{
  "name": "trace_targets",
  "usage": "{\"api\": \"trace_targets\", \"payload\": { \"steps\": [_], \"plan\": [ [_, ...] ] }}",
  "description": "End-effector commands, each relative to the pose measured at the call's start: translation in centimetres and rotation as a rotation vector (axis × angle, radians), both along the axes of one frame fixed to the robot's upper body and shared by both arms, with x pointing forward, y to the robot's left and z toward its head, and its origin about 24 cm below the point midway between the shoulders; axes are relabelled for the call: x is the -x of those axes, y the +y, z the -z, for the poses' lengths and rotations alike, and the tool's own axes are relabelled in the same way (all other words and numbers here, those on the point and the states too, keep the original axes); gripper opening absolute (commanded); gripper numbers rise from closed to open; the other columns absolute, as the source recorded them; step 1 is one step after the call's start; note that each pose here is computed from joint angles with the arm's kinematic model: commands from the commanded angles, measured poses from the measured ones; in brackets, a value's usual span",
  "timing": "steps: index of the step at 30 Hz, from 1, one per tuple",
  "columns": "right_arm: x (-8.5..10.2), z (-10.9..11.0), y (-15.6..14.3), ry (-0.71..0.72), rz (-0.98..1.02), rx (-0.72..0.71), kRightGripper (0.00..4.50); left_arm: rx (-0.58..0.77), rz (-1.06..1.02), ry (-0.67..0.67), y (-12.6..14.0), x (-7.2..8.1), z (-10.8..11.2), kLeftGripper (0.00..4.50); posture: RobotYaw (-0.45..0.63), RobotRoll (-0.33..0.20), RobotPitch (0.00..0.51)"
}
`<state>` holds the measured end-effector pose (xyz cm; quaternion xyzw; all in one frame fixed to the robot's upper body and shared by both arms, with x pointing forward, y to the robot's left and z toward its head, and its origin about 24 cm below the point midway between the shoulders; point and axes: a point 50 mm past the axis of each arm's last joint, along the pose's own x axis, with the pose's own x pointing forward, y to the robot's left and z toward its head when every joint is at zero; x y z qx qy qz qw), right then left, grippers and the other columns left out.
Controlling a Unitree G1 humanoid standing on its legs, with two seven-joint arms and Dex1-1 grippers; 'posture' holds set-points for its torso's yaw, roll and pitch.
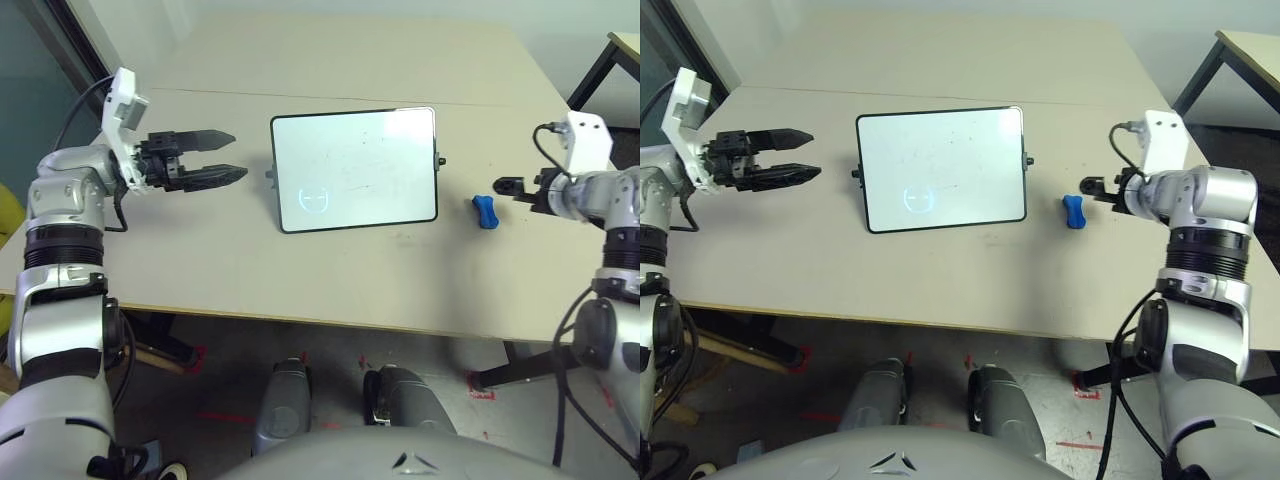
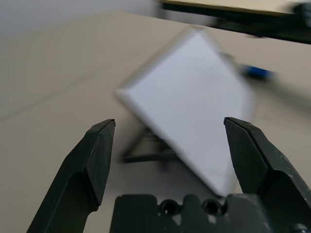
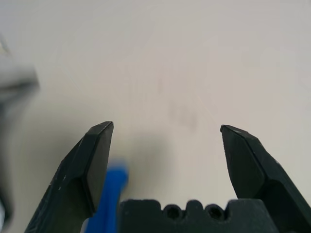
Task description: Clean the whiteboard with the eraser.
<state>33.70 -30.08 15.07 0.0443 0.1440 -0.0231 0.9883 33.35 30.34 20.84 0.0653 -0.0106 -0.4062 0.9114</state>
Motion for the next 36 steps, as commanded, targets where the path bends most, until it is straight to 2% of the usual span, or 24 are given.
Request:
{"api": "trace_targets", "payload": {
  "steps": [1,4,8,12,15,21,36],
  "plan": [
    [0.5,2.7,-1.7,-0.086,0.117,0.039,4.45,0.006,-0.234,-0.046,1.0,-0.6,1.9,4.50,0.26,0.000,0.044],
    [0.7,3.7,-1.8,-0.212,0.126,0.138,4.45,0.003,-0.444,-0.071,1.8,-0.9,3.8,4.50,0.26,0.000,0.039],
    [0.9,4.7,-2.0,-0.288,0.216,0.249,4.45,-0.026,-0.759,-0.119,2.7,-1.1,6.0,4.50,0.26,0.000,0.037],
    [1.0,5.7,-1.9,-0.323,0.278,0.227,4.45,-0.070,-0.981,-0.135,3.3,-0.9,7.9,4.50,0.26,0.000,0.038],
    [1.0,6.7,-1.5,-0.324,0.290,0.194,4.45,-0.052,-1.109,-0.150,3.9,-0.8,8.4,4.50,0.26,0.000,0.038],
    [1.2,7.7,-2.1,-0.304,0.344,0.161,4.45,0.002,-1.239,-0.152,4.5,-0.7,8.5,4.50,0.25,0.000,0.041],
    [1.7,8.3,-2.0,-0.318,0.324,0.112,4.45,0.045,-1.201,-0.138,3.3,-1.5,8.6,4.50,0.22,0.000,0.039]
  ]
}}
